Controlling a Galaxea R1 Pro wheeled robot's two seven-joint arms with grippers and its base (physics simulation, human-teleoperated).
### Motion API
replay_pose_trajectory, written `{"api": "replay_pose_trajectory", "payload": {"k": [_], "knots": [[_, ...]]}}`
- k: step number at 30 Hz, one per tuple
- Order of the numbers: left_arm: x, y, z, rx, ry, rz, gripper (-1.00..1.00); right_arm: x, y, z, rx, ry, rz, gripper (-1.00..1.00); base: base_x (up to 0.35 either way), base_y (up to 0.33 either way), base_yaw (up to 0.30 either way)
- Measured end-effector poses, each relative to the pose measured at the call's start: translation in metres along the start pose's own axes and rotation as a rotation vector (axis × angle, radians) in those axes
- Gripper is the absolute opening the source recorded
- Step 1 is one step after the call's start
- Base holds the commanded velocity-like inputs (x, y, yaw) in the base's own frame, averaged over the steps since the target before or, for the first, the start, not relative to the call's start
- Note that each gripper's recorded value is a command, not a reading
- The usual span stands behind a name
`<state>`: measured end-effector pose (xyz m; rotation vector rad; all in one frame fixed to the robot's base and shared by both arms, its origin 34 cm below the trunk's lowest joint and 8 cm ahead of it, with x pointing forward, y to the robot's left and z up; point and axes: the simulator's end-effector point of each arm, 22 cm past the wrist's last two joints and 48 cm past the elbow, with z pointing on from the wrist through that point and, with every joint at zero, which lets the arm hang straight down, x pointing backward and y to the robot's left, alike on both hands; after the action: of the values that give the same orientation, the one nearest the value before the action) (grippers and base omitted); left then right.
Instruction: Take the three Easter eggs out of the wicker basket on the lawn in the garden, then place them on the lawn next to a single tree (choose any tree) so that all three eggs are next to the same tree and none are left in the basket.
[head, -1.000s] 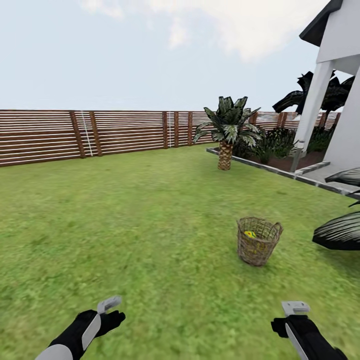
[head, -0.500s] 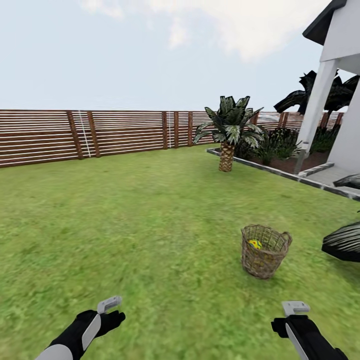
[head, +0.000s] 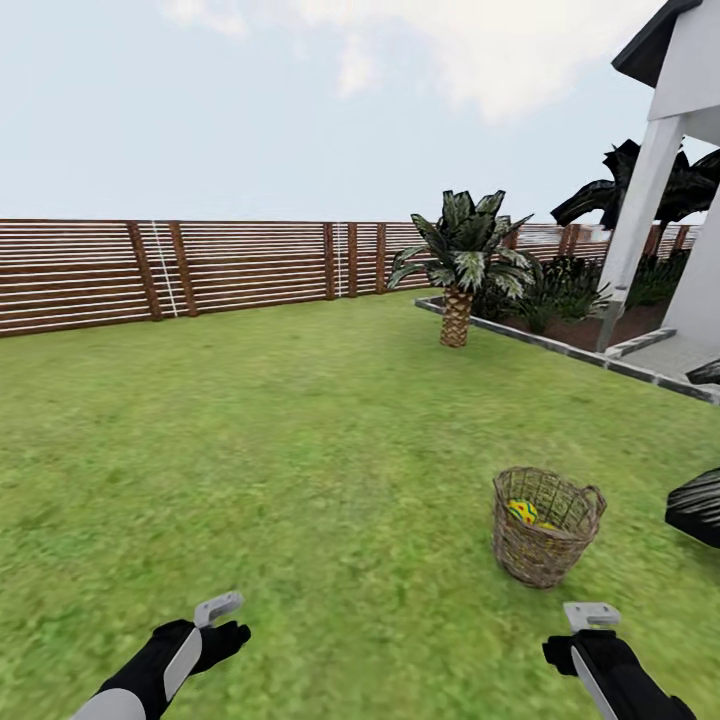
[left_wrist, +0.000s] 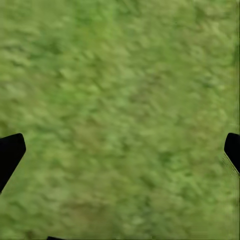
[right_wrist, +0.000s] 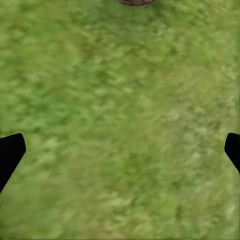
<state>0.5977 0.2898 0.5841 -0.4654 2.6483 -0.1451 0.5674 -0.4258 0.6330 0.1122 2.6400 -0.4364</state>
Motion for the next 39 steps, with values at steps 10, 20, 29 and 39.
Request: {"api": "replay_pose_trajectory", "payload": {"k": [10,20,29,39], "knots": [[0.0001,-0.0002,0.0,0.0,0.0,0.0,1.0,0.0,0.0001,0.0,0.0,0.0,0.0,1.0,0.345,0.0,0.0],[0.0,0.0,0.0,0.0,0.0,0.0,1.0,0.0002,-0.0001,0.0,0.001,0.001,-0.001,1.0,0.345,0.0,0.0],[0.0002,0.0,0.0,0.0,0.001,0.0,1.0,0.0001,0.0,0.0,0.0,0.0,0.0,1.0,0.345,0.0,0.0],[0.0007,-0.002,0.0002,0.002,0.001,0.002,1.0,0.0,-0.0002,0.0,0.0,0.0,0.001,1.0,0.345,0.0,0.0]]}}
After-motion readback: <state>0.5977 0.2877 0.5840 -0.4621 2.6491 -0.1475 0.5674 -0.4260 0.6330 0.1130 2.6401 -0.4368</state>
